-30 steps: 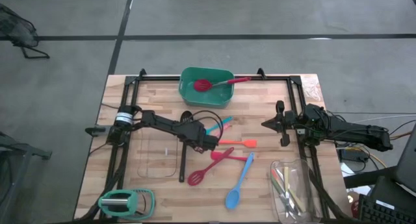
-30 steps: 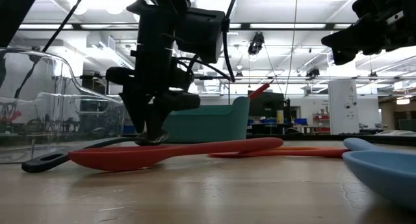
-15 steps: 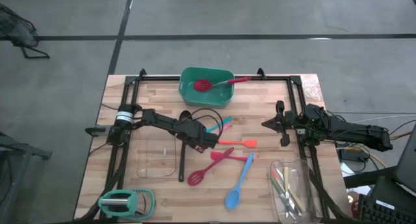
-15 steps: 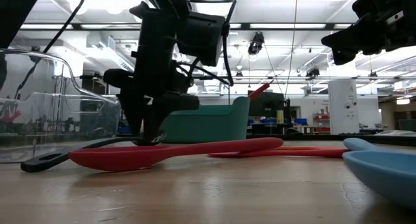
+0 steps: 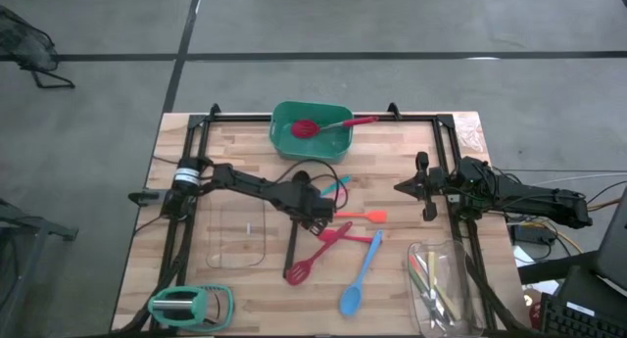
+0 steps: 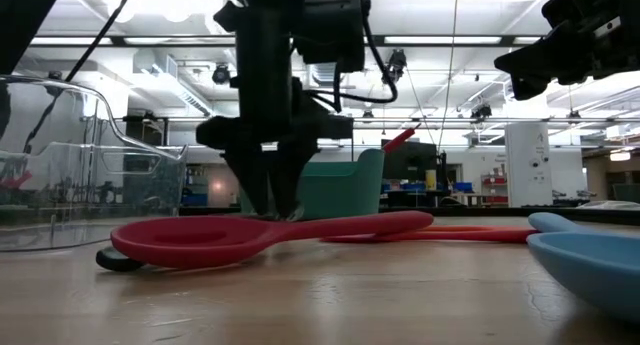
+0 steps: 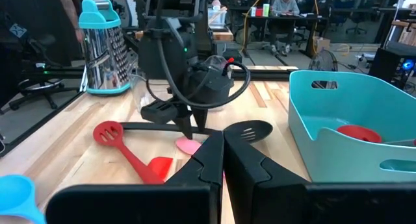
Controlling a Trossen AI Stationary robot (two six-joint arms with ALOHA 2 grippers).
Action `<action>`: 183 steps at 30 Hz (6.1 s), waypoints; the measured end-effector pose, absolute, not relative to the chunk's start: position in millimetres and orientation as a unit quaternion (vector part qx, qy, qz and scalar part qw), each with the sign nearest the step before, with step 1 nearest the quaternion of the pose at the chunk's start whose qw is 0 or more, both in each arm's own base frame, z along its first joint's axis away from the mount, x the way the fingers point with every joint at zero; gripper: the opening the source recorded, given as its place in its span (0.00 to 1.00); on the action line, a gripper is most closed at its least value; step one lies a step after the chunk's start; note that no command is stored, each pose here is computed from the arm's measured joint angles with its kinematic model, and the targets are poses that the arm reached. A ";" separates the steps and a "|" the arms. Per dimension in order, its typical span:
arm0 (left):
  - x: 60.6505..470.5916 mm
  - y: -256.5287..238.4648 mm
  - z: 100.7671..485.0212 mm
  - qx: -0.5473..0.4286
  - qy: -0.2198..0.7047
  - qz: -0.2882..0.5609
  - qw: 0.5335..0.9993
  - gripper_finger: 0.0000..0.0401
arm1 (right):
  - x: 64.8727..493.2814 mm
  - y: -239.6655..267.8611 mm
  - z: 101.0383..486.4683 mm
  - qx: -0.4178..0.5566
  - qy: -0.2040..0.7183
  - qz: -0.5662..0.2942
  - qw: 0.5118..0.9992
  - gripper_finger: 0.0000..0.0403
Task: Pick & Place Kitchen Items
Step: Put the black slotted spoon into the green bin, then put the red slotted spoon into the green bin
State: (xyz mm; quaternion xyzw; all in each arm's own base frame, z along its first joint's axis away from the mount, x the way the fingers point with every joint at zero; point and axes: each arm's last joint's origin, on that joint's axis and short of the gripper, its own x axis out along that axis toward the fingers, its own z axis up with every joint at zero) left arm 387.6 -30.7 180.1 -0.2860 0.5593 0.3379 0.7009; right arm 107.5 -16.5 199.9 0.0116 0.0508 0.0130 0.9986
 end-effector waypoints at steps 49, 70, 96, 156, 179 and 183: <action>394.7 -26.5 197.8 -0.235 0.568 0.298 0.730 0.20 | 107.5 -16.6 199.9 0.012 0.051 0.013 0.999 0.02; 419.8 62.7 347.1 0.157 0.454 0.303 0.823 0.21 | 107.5 -16.6 199.9 0.012 0.051 0.013 0.999 0.02; 409.9 171.7 282.7 0.118 0.465 0.318 0.818 0.22 | 107.5 -16.6 199.9 0.012 0.051 0.013 0.999 0.02; 390.8 -21.8 298.2 -0.180 0.564 0.061 0.803 0.46 | 107.5 -16.7 200.1 0.011 0.050 0.010 0.999 0.02; 386.9 -89.8 177.3 -0.190 0.452 0.077 0.868 0.46 | 107.5 -16.7 200.0 0.011 0.051 0.010 0.999 0.02; 383.7 -99.1 173.5 -0.186 0.448 0.071 0.872 0.46 | 107.5 -16.7 200.0 0.011 0.051 0.010 0.999 0.02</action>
